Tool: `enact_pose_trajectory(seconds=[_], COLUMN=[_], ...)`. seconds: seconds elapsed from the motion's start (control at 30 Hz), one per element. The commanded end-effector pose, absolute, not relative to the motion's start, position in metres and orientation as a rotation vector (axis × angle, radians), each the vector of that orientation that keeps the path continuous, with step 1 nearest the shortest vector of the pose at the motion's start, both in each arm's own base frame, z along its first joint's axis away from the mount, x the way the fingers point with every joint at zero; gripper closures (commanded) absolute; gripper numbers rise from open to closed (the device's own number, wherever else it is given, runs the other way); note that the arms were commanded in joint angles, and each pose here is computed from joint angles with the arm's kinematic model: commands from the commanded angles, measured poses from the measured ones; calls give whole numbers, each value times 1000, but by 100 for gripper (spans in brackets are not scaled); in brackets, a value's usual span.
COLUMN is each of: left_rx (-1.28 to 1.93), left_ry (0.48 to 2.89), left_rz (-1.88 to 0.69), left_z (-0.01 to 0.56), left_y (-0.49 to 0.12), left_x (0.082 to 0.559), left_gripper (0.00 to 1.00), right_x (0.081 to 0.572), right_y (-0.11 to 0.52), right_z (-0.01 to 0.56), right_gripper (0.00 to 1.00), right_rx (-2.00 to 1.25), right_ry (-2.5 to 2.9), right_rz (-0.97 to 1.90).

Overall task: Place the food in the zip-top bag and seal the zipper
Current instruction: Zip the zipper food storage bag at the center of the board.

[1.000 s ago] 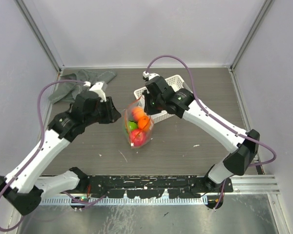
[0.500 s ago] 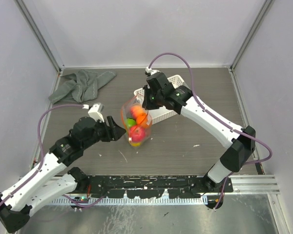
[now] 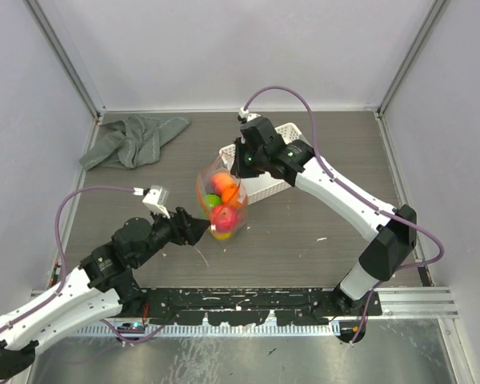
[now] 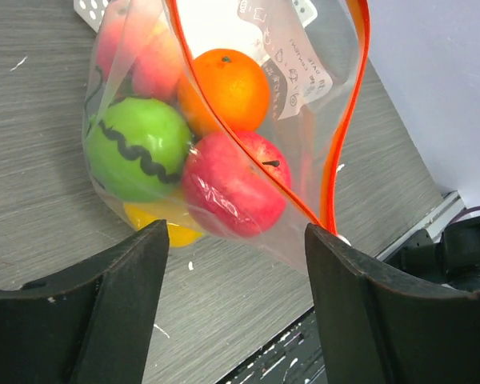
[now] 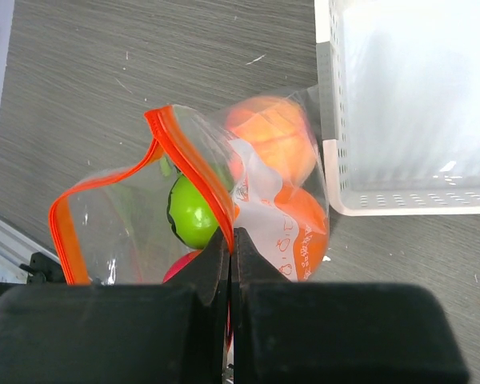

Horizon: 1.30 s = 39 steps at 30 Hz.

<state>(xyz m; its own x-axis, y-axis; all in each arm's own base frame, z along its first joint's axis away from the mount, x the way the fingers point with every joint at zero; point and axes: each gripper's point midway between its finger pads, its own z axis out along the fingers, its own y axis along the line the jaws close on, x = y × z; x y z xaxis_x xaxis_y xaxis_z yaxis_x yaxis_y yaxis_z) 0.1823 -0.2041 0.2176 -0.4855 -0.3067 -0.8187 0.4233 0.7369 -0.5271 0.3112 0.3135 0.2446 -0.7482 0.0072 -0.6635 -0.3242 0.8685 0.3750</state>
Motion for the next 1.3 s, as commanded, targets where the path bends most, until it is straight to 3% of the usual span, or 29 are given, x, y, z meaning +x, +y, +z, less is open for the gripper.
enact_pose_trajectory(seconds=[0.0, 0.17, 0.43, 1.27], left_rx=[66, 126, 111, 237], left_ry=[1724, 1719, 1589, 1638], left_rz=[-927, -971, -924, -790], left_z=[248, 245, 256, 230], left_y=[-204, -222, -202, -244], left_x=[186, 178, 177, 188], left_gripper=[29, 28, 27, 26], right_x=[324, 330, 339, 354], right_y=[323, 323, 322, 334], right_z=[266, 260, 249, 230], right_gripper=[100, 100, 99, 99], right_rx=[-186, -169, -148, -118], right_ry=[2256, 2262, 2278, 2318], right_rz=[702, 697, 694, 750])
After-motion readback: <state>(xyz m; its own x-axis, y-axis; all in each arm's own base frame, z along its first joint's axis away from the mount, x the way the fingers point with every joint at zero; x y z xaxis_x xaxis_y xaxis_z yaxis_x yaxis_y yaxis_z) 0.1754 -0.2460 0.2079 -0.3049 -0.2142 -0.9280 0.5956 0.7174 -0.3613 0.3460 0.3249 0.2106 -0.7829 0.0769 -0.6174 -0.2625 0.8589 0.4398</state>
